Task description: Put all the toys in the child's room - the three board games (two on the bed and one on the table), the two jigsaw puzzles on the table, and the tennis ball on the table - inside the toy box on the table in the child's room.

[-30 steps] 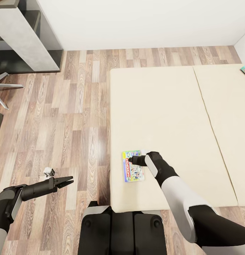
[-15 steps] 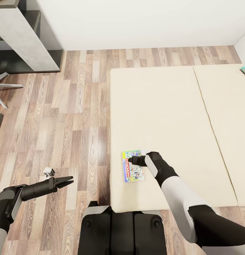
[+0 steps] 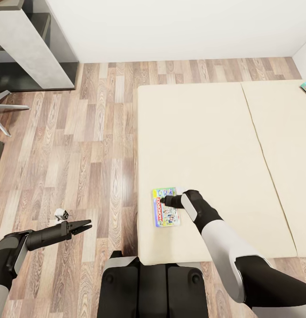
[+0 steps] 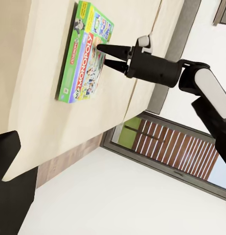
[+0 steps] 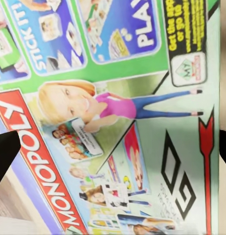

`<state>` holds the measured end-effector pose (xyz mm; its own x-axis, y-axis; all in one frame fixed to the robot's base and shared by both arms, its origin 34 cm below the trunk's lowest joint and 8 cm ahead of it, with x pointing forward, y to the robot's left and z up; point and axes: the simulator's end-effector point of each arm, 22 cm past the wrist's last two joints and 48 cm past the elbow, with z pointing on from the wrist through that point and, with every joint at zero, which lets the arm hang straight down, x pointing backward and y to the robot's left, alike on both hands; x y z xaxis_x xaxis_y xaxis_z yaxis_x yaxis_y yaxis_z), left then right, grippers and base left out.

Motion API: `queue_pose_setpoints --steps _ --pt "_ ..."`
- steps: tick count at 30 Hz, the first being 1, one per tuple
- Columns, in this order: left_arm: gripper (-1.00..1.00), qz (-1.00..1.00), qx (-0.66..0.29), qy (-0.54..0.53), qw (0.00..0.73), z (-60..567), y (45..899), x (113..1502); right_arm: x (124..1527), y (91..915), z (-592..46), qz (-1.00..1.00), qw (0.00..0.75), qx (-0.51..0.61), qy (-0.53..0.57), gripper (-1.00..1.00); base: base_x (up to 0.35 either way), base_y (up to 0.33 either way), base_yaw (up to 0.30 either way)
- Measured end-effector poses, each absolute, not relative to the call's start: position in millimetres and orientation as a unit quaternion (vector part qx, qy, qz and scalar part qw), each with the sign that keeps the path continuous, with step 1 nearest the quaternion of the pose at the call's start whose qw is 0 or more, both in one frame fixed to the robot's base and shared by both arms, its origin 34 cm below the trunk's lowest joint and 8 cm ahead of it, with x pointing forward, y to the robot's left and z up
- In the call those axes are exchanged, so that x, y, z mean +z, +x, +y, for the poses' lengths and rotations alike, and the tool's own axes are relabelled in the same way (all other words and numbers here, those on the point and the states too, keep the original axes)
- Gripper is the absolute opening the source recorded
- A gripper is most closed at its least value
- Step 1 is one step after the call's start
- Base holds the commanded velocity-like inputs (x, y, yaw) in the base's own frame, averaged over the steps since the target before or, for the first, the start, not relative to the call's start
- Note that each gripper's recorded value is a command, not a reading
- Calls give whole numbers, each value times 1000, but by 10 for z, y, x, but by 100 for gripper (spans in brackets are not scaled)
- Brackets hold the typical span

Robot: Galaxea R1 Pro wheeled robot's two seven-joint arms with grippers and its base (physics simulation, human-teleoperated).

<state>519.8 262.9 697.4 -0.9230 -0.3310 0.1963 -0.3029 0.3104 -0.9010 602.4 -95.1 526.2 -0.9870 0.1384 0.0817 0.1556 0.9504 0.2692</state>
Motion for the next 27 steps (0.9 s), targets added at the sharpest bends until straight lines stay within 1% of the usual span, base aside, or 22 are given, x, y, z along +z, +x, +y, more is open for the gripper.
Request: queue_pose_setpoints --steps 27 --pt "100 810 -553 -196 13 2636 5200 6976 5287 6010 -820 -982 32 -169 -78 100 0 0 0"
